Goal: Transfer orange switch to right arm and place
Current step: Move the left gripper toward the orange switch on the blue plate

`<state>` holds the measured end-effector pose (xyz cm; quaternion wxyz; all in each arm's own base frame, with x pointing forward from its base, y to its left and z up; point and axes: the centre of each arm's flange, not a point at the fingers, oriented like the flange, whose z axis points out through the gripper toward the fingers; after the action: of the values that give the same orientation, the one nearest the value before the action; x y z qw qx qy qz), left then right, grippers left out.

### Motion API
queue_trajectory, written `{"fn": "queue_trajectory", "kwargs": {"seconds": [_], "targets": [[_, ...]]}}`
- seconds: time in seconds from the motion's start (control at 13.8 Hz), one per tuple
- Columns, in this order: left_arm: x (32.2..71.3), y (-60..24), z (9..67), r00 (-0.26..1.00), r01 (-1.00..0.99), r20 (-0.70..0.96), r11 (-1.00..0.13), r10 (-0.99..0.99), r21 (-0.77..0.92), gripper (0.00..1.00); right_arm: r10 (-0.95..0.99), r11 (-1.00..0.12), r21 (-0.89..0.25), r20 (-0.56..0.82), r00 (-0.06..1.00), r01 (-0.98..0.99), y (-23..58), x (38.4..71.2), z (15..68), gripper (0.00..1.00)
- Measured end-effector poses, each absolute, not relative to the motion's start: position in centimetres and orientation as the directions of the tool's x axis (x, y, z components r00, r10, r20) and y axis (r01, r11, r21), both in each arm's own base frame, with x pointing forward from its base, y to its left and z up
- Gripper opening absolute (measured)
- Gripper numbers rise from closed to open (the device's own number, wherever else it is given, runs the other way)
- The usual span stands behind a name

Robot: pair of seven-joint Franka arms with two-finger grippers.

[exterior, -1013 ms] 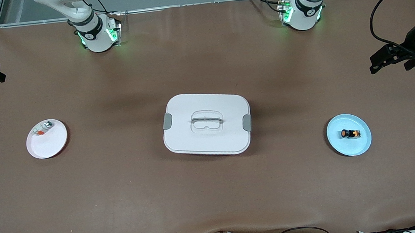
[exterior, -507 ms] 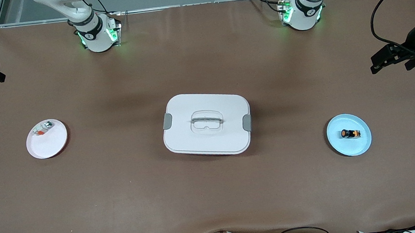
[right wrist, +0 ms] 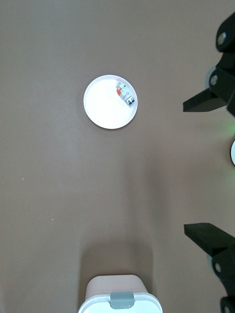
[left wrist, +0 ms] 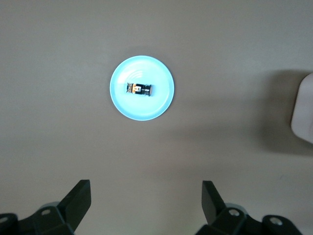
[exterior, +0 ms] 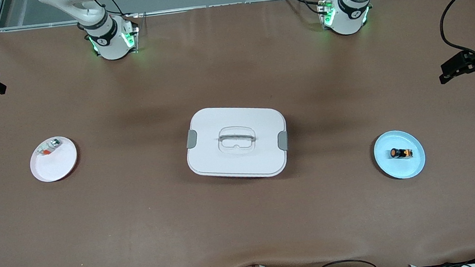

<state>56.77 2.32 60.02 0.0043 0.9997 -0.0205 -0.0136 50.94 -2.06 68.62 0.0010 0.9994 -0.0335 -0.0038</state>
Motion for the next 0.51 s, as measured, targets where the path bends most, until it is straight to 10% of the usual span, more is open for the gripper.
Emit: {"fn": "queue_trajectory", "kwargs": {"seconds": [0.51], "targets": [[59.0, 6.3, 52.5, 0.991, -0.087, -0.102, -0.996, -0.089, 0.026, 1.00, -0.062, -0.998, 0.002, -0.006, 0.998, -0.062, -1.8, 50.9, 68.7, 1.00]]}}
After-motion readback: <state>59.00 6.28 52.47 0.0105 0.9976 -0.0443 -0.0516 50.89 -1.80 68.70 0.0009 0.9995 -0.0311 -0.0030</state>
